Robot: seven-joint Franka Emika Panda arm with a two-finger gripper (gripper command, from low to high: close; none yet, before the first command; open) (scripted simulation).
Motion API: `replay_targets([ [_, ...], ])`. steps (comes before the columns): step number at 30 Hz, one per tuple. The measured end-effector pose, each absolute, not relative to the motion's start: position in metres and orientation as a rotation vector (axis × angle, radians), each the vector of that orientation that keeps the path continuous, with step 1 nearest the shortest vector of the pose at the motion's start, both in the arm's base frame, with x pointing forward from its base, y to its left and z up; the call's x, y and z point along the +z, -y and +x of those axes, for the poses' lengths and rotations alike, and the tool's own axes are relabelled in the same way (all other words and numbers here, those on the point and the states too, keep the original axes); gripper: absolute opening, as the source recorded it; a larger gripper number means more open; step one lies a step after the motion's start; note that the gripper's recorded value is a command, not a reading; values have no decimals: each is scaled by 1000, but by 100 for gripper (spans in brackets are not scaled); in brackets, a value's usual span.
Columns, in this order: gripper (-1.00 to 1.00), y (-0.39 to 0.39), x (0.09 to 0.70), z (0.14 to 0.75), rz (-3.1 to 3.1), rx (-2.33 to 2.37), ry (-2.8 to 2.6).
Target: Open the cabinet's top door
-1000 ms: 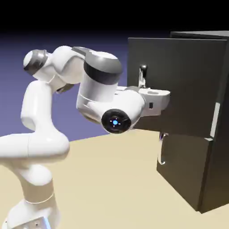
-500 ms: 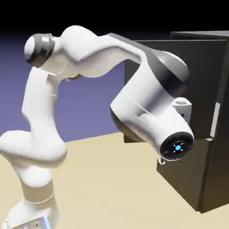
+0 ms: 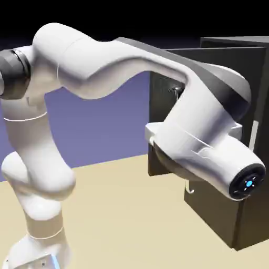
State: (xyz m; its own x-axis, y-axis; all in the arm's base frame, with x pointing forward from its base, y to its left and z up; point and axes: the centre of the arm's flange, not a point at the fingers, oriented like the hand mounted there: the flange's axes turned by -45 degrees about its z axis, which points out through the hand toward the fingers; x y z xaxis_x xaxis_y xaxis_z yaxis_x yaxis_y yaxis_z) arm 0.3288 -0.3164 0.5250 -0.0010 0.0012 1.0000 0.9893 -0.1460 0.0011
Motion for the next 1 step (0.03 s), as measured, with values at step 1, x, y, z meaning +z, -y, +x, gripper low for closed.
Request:
replay_targets([
  [1, -100, 318, 525, 330, -1310, -1310, 1142],
])
